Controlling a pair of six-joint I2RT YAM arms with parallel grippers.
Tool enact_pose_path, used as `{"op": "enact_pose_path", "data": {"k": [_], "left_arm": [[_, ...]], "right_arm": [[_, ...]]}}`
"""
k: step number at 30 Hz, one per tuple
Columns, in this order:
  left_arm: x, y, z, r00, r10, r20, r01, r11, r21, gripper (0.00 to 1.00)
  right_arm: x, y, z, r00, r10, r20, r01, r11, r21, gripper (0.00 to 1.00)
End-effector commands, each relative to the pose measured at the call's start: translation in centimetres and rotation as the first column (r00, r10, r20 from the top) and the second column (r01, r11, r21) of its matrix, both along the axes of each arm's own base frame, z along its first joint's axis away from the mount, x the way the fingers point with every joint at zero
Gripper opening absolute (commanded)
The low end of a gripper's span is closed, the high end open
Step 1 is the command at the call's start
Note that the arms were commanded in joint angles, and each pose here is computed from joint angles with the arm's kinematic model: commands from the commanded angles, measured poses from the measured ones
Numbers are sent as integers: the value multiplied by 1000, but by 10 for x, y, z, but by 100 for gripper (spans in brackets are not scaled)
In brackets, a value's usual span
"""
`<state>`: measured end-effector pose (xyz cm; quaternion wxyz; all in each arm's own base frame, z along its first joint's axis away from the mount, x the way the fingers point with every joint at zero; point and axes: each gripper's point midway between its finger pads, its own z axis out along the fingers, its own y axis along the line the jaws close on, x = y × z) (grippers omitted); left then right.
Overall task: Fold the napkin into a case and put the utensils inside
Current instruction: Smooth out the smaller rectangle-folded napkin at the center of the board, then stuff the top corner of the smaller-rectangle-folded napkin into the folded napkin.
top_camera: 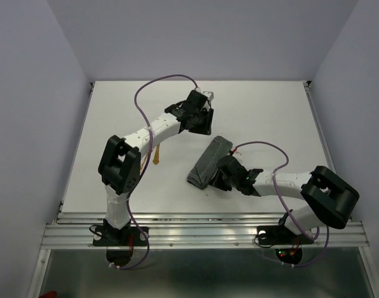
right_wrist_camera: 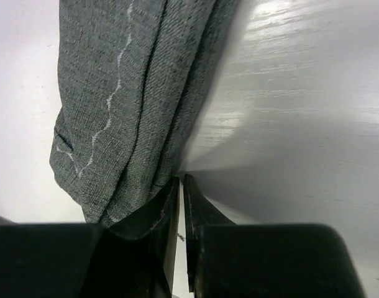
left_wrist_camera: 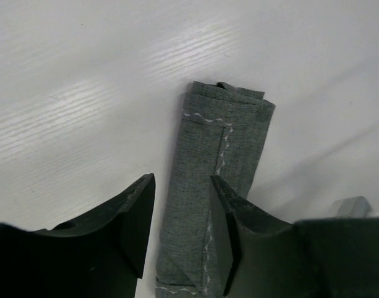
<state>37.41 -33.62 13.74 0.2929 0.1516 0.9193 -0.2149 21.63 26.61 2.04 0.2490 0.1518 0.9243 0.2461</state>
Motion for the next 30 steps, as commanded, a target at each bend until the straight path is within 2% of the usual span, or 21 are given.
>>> {"op": "enact_pose_path", "data": {"k": [1, 3, 6, 9, 12, 14, 15, 20, 23, 26, 30], "left_arm": [[7, 12, 6, 996, 46, 79, -55, 992, 116, 56], [0, 3, -9, 998, 20, 62, -31, 984, 176, 59], [-4, -11, -15, 999, -7, 51, -2, 987, 158, 62], [-3, -23, -19, 998, -11, 62, 2, 990, 142, 63], [-10, -43, -31, 996, -40, 81, 24, 981, 192, 63], [-9, -55, -26, 993, -47, 110, 24, 979, 202, 66], [-10, -58, -27, 992, -51, 115, 25, 977, 212, 72], [-14, -81, -36, 988, -76, 131, 43, 970, 237, 76], [-12, -87, -44, 986, -78, 147, 36, 963, 267, 76], [-11, -90, -53, 984, -79, 157, 29, 954, 298, 68], [-10, -91, -61, 984, -79, 161, 22, 944, 329, 66]], "right_arm": [[5, -37, -6, 995, -96, 40, 101, 984, -149, 14], [12, -82, -8, 981, -191, 40, 195, 956, -220, 14], [21, -129, -5, 956, -289, 59, 295, 929, -224, 16], [24, -177, 1, 916, -393, 81, 401, 887, -228, 26], [27, -208, -4, 891, -452, 40, 447, 861, -243, 34], [34, -211, -5, 890, -455, 15, 444, 861, -247, 36], [37, -213, -4, 886, -463, 11, 451, 858, -246, 36], [62, -210, 13, 894, -448, 25, 442, 870, -218, 44], [68, -212, 16, 892, -451, 32, 447, 868, -215, 44], [72, -211, 17, 890, -454, 31, 451, 869, -202, 44], [73, -210, 18, 891, -453, 32, 450, 871, -196, 44]]}}
